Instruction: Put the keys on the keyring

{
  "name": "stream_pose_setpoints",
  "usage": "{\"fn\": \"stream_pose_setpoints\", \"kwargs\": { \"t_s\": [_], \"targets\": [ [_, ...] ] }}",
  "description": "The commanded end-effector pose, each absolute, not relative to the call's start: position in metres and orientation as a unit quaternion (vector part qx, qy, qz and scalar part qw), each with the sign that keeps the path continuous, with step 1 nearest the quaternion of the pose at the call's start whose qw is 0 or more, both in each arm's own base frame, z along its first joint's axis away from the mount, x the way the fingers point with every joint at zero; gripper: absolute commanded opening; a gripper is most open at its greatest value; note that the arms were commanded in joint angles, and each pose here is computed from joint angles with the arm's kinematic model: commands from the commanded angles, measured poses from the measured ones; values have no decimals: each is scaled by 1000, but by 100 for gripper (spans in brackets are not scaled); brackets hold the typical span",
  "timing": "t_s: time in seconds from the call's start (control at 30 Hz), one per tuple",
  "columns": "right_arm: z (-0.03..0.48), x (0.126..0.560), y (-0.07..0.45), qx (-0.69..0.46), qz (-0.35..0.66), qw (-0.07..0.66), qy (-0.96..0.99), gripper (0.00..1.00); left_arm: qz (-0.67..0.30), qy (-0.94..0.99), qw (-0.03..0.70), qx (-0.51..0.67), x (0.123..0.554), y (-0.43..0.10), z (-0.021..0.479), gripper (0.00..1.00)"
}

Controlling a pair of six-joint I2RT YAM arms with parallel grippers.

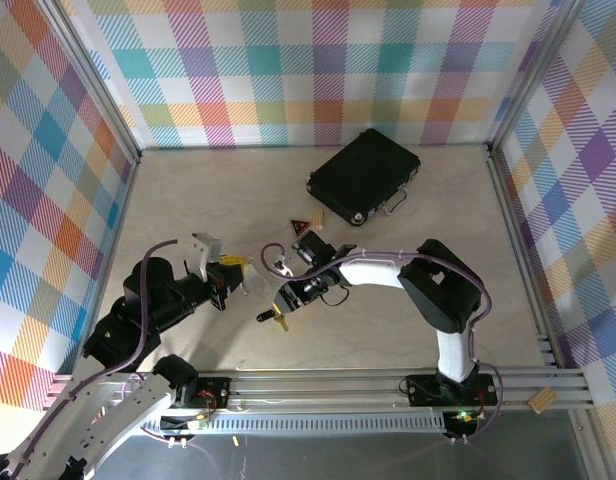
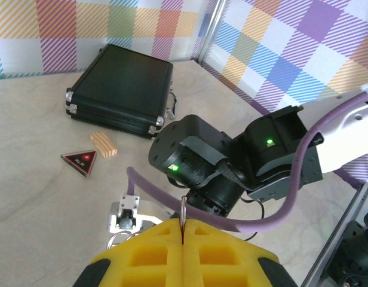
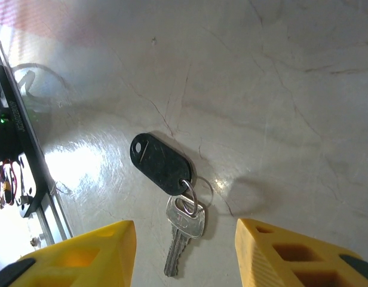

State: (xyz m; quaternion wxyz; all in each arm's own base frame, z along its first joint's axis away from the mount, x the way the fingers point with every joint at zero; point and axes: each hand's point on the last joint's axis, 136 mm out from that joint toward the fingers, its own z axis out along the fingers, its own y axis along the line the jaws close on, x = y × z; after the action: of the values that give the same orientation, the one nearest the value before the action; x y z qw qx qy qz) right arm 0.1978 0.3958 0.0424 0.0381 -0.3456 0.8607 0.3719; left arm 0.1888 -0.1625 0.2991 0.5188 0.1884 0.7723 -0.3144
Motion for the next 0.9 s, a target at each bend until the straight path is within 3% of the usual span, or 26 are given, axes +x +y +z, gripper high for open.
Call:
{"fn": "stream_pose_setpoints", "kwargs": {
  "t_s": [0.0, 0.87],
  "targets": [
    [43, 192, 397, -352, 380, 12, 855, 45, -332, 752, 538, 190, 188, -165, 310, 0],
    [31, 184, 416, -364, 386, -13, 847, 33, -370, 713, 562, 198, 174, -167, 326, 0]
  ]
}}
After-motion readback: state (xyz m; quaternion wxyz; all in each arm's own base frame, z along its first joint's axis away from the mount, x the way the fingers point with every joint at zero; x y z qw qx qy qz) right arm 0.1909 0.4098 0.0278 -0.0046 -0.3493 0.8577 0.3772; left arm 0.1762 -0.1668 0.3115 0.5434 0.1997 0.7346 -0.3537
